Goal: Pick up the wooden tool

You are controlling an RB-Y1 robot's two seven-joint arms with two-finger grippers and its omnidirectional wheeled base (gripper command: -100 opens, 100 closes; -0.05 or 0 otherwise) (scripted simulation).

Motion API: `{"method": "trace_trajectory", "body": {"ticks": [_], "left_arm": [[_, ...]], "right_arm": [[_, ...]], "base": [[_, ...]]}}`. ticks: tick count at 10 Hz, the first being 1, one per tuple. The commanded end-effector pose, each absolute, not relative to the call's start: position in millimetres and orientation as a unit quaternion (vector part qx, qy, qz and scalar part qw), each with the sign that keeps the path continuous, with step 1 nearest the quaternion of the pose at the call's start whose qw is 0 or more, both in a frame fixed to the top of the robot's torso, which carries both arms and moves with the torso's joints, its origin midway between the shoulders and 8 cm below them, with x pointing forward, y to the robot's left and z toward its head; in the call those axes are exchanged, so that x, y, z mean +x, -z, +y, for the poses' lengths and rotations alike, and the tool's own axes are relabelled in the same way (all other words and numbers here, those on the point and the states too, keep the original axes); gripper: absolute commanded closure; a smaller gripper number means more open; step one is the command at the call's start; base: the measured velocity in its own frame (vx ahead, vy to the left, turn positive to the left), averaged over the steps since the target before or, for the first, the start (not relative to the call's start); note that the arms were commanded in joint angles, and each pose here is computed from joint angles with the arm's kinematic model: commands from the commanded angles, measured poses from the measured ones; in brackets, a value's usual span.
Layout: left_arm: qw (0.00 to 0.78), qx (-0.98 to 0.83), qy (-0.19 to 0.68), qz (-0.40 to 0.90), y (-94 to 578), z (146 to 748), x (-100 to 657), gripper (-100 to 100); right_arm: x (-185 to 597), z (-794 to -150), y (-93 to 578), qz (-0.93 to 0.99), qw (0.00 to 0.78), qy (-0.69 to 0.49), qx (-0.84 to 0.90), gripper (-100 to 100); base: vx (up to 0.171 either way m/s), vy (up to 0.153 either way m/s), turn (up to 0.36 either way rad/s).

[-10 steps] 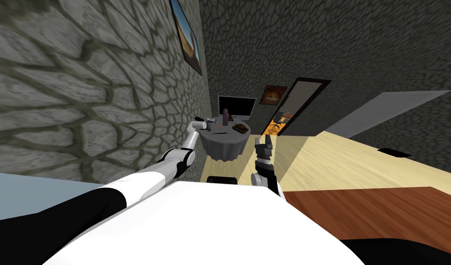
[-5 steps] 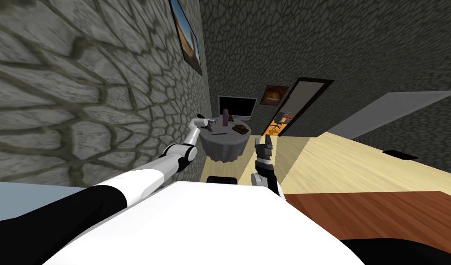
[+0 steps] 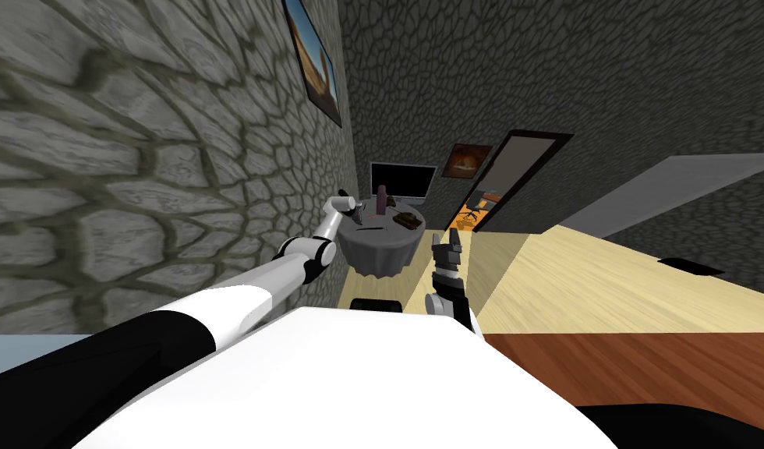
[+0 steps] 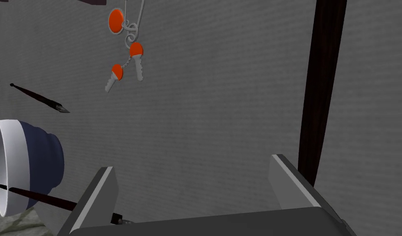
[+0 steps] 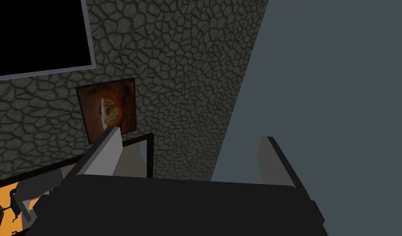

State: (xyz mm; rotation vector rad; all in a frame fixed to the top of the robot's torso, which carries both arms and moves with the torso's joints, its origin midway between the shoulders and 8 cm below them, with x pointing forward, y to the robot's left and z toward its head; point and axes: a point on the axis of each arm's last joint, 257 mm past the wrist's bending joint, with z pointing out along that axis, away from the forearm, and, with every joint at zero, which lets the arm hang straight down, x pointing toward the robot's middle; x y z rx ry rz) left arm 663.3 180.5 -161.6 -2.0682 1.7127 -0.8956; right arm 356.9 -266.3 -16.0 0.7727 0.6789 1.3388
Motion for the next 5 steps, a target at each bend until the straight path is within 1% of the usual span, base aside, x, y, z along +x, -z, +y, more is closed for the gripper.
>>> {"method": "trace_trajectory", "body": {"ticks": [1,4,5], "left_arm": [[0.134,-0.727,0.293,0.607,163,172,656,-100],[0.106,-0.734,0.261,0.618,170,164,642,-100],[0.106,-0.734,0.261,0.618,170,164,642,-100]], "right_arm": [[357,-266,16,0.301,0.664,-0.593,0.342,0],[357,-266,16,0.301,0.664,-0.593,0.342,0],[357,-266,16,0.301,0.664,-0.593,0.342,0]], "base": [[0.038,-0.025,0.037],[0.056,-0.037,0.028],[0.02,-0.016,-0.003]]}}
